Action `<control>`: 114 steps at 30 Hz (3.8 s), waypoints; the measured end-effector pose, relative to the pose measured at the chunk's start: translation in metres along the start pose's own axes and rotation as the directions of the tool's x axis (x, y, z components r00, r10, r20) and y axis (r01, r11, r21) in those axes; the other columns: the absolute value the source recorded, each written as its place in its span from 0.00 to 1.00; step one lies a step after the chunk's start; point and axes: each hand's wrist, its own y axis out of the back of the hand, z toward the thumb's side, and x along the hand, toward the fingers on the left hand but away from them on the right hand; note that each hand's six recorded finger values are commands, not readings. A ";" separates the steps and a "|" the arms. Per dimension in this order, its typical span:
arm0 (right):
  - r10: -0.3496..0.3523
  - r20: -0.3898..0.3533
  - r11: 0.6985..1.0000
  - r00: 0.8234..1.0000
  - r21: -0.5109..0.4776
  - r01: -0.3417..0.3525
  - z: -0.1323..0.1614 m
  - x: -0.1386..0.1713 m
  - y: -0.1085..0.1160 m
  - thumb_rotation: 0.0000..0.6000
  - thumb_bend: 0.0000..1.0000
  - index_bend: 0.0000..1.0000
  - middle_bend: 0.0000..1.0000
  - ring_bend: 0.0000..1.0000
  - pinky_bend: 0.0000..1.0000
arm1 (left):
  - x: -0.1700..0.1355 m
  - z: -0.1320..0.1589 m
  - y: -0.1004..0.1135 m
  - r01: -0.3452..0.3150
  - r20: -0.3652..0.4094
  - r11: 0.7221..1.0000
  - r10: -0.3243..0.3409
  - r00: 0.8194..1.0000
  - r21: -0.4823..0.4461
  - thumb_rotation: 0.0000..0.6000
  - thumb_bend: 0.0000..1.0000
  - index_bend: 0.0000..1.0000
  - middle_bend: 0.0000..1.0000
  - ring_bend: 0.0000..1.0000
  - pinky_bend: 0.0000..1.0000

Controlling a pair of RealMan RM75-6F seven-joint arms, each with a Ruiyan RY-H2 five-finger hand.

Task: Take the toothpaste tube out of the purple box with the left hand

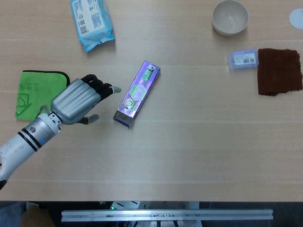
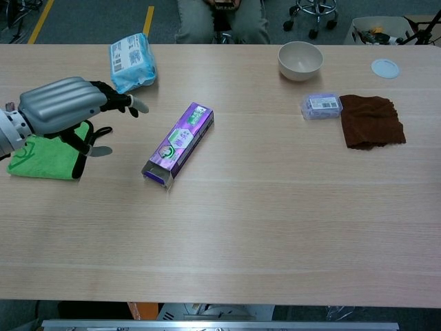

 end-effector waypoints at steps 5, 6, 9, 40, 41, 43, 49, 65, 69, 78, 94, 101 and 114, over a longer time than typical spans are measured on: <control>0.006 0.002 1.000 1.000 0.000 -0.006 0.000 0.000 -0.002 1.00 0.20 0.39 0.40 0.40 0.45 | 0.019 0.008 -0.004 0.043 0.001 0.998 -0.043 0.999 -0.038 1.00 0.20 0.17 0.18 0.18 0.17; 0.006 0.003 1.000 1.000 0.000 -0.006 -0.001 0.000 -0.002 1.00 0.20 0.39 0.40 0.40 0.45 | 0.025 0.012 -0.004 0.049 0.005 0.997 -0.049 0.999 -0.051 1.00 0.19 0.17 0.17 0.17 0.17; 0.004 0.003 1.000 1.000 0.000 -0.004 -0.001 -0.001 -0.001 1.00 0.20 0.39 0.40 0.40 0.45 | 0.038 0.022 -0.005 0.063 0.023 0.995 -0.062 0.998 -0.073 0.98 0.17 0.15 0.15 0.15 0.14; 0.005 0.054 1.000 0.999 -0.010 -0.005 -0.019 0.007 0.001 1.00 0.20 0.39 0.40 0.40 0.45 | 0.134 0.071 -0.048 0.220 0.008 0.967 -0.223 0.975 0.127 0.39 0.14 0.17 0.18 0.00 0.00; 0.004 0.057 1.000 0.998 -0.010 -0.004 -0.020 0.008 0.001 1.00 0.20 0.39 0.40 0.40 0.45 | 0.135 0.069 -0.050 0.223 -0.002 0.966 -0.225 0.974 0.130 0.38 0.14 0.17 0.19 0.00 0.00; 0.002 0.061 1.000 0.998 -0.013 -0.001 -0.022 0.009 0.002 1.00 0.20 0.39 0.40 0.40 0.45 | 0.137 0.066 -0.053 0.234 -0.020 0.965 -0.233 0.972 0.122 0.38 0.14 0.18 0.19 0.00 0.00; -0.008 0.069 1.000 0.998 -0.029 0.010 -0.024 0.013 0.004 1.00 0.20 0.39 0.40 0.40 0.45 | 0.146 0.056 -0.060 0.252 -0.075 0.959 -0.244 0.967 0.127 0.36 0.14 0.19 0.22 0.00 0.00; -0.015 0.066 0.999 0.998 -0.035 0.017 -0.024 0.015 0.005 1.00 0.20 0.39 0.40 0.40 0.45 | 0.128 0.003 -0.043 0.262 -0.251 0.944 -0.209 0.945 0.201 0.23 0.14 0.19 0.25 0.00 0.00; -0.021 0.063 0.999 0.998 -0.038 0.023 -0.022 0.016 0.006 1.00 0.20 0.39 0.40 0.40 0.45 | 0.117 -0.010 -0.033 0.261 -0.277 0.941 -0.197 0.940 0.216 0.28 0.14 0.19 0.25 0.00 0.00; -0.026 0.061 0.999 0.998 -0.040 0.029 -0.021 0.017 0.007 1.00 0.20 0.39 0.40 0.40 0.45 | 0.100 -0.011 -0.018 0.209 -0.202 0.937 -0.156 0.967 0.278 1.00 0.14 0.12 0.19 0.00 0.00; -0.024 0.089 0.999 0.996 -0.036 0.027 -0.028 0.020 0.008 1.00 0.20 0.39 0.40 0.40 0.45 | 0.112 -0.012 -0.040 0.204 -0.098 0.915 -0.180 0.979 0.348 1.00 0.14 0.11 0.16 0.00 0.00; -0.022 0.091 0.999 0.996 -0.035 0.026 -0.029 0.021 0.008 1.00 0.20 0.39 0.40 0.40 0.45 | 0.116 -0.013 -0.051 0.221 -0.101 0.909 -0.197 0.975 0.353 1.00 0.14 0.15 0.20 0.05 0.00; -0.027 0.110 0.999 0.994 -0.030 0.030 -0.033 0.026 0.010 1.00 0.20 0.39 0.40 0.40 0.45 | 0.121 -0.012 -0.066 0.218 -0.088 0.924 -0.200 0.976 0.316 1.00 0.14 0.32 0.37 0.21 0.00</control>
